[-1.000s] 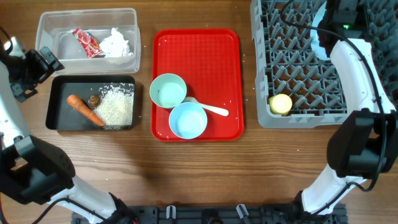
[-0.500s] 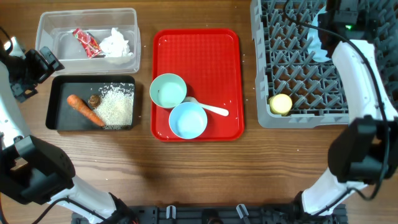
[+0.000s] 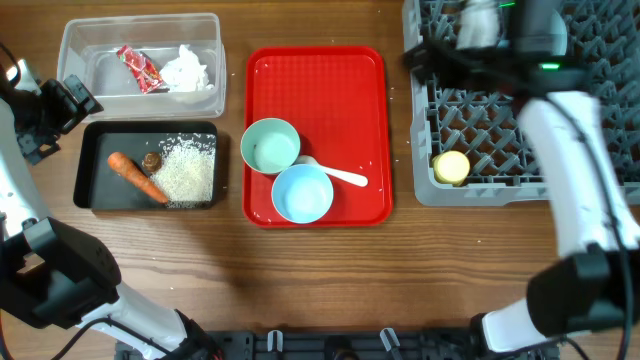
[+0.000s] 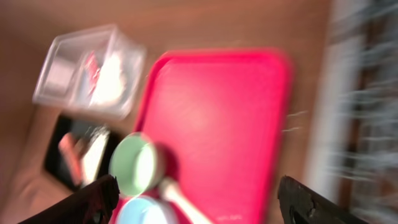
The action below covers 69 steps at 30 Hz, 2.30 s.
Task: Sort waste into correct bins and load items into the dishwasher rack
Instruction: 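Set the plate upright in the rack's back slots and release, then grasp the green bowl on the red tray with the right gripper, then carry the green bowl right and tilt it into the rack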
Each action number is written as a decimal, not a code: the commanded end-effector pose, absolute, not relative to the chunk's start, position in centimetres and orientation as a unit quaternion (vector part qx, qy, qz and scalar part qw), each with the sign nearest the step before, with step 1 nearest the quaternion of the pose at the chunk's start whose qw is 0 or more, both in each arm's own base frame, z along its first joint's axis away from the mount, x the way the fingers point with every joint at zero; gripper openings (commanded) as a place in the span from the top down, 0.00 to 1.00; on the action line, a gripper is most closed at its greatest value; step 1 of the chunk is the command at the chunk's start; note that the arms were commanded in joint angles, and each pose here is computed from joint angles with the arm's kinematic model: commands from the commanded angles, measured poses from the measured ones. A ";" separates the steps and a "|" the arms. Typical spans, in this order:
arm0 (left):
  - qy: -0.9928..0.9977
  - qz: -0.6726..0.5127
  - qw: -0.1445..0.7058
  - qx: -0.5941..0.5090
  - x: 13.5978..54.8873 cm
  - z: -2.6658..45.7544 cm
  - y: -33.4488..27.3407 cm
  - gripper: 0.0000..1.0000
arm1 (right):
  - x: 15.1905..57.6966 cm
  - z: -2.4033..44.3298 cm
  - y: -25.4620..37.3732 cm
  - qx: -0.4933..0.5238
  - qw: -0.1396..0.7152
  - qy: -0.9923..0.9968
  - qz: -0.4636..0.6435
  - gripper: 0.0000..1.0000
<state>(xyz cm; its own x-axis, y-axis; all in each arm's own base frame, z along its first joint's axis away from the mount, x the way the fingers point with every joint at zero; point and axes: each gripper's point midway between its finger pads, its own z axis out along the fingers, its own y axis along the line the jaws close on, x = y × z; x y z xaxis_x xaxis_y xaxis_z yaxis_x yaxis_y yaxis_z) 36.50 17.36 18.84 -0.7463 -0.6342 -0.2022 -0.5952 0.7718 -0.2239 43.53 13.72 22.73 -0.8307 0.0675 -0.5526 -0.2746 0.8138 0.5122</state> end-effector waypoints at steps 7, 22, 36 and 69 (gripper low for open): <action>0.930 -0.068 0.152 -0.328 36.4 20.2 17.3 0.00 | 41.3 9.4 30.1 -0.082 0.201 0.947 0.237 0.23; 0.930 -0.068 0.152 -0.328 36.4 20.2 17.3 0.00 | 41.1 2.0 31.9 -0.073 0.170 0.962 0.201 0.96; 0.930 -0.068 0.152 -0.328 36.4 20.2 17.3 0.00 | 49.2 26.9 15.0 0.077 0.473 0.875 0.065 0.96; 0.930 -0.068 0.152 -0.328 36.4 20.2 17.3 0.00 | 56.6 21.0 -8.0 -0.025 0.331 0.751 -0.571 0.96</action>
